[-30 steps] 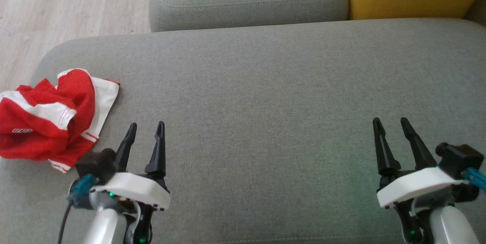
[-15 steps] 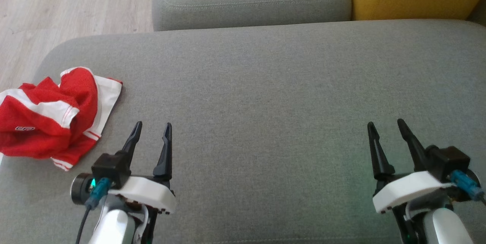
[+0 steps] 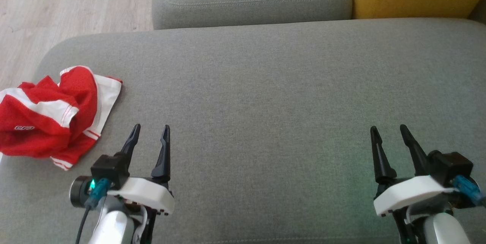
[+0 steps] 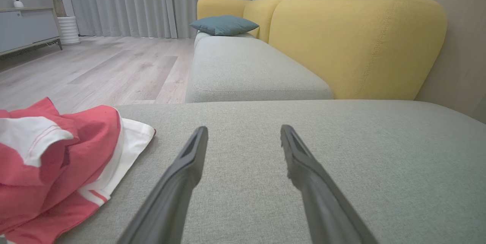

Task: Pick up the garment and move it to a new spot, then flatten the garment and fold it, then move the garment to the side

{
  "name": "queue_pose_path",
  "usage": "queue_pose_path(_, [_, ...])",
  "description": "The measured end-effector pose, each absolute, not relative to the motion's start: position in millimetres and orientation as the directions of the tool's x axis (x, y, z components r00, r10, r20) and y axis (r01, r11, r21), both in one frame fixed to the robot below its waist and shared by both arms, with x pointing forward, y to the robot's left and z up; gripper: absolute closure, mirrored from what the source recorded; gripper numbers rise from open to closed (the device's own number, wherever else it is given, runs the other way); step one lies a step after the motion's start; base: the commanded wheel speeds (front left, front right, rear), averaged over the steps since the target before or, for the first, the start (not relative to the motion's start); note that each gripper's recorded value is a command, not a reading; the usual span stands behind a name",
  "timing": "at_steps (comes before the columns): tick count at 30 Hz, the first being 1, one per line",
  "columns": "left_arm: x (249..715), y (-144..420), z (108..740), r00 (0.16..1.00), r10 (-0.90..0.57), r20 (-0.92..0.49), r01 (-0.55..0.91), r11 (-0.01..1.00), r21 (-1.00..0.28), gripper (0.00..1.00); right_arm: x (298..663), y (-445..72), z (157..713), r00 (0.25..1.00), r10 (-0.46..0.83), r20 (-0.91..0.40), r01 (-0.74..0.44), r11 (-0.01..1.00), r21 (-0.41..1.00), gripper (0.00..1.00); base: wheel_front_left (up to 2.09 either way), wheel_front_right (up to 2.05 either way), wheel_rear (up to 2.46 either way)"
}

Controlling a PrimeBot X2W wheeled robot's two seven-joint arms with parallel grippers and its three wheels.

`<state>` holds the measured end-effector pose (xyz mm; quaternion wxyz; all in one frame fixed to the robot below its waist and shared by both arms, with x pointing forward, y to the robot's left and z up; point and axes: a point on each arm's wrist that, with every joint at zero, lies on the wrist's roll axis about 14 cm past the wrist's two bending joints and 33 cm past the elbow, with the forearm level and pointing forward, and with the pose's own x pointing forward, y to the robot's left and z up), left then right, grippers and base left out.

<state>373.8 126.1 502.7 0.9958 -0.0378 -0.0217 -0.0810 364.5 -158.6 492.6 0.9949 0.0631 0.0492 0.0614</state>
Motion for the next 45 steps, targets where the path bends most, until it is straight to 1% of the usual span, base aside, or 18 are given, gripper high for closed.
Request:
queue_pose_path(10, [372.8,129.5,496.6,0.988,-0.149,0.03,0.151,0.986,-0.07,0.0,365.3,-157.8,491.3,0.987,0.13,-0.093,-0.117,0.984,0.133,0.0,0.0,0.0,0.0])
queue_pose_path(15, [371.9,137.3,496.4,0.992,-0.122,0.029,0.123,0.99,-0.069,0.0,367.9,-152.4,492.1,0.985,0.146,-0.091,-0.133,0.982,0.131,0.0,0.0,0.0,0.0])
queue_pose_path(20, [372.8,149.1,501.2,0.996,-0.083,0.042,0.086,0.994,-0.064,0.0,372.9,-139.8,496.4,0.98,0.183,-0.078,-0.172,0.977,0.129,0.0,0.0,0.0,0.0])
queue_pose_path(23, [371.1,160.4,505.2,0.997,-0.049,0.054,0.052,0.997,-0.063,0.0,377.2,-125.1,499.7,0.972,0.226,-0.072,-0.216,0.969,0.121,0.0,0.0,0.0,0.0])
queue_pose_path(35, [345.5,224.0,508.6,0.987,0.15,0.062,-0.146,0.987,-0.065,0.0,392.6,-58.9,503.9,0.911,0.407,-0.07,-0.397,0.909,0.124,0.0,0.0,0.0,0.0])
queue_pose_path(39, [338.0,241.1,507.1,0.977,0.204,0.056,-0.2,0.977,-0.071,0.0,395.8,-45.9,501.9,0.895,0.441,-0.075,-0.429,0.894,0.128,0.0,0.0,0.0,0.0])
queue_pose_path(45, [337.1,245.5,504.3,0.975,0.218,0.046,-0.215,0.974,-0.068,0.0,398.6,-40.7,498.0,0.887,0.454,-0.084,-0.441,0.887,0.136,0.0,0.0,0.0,0.0])
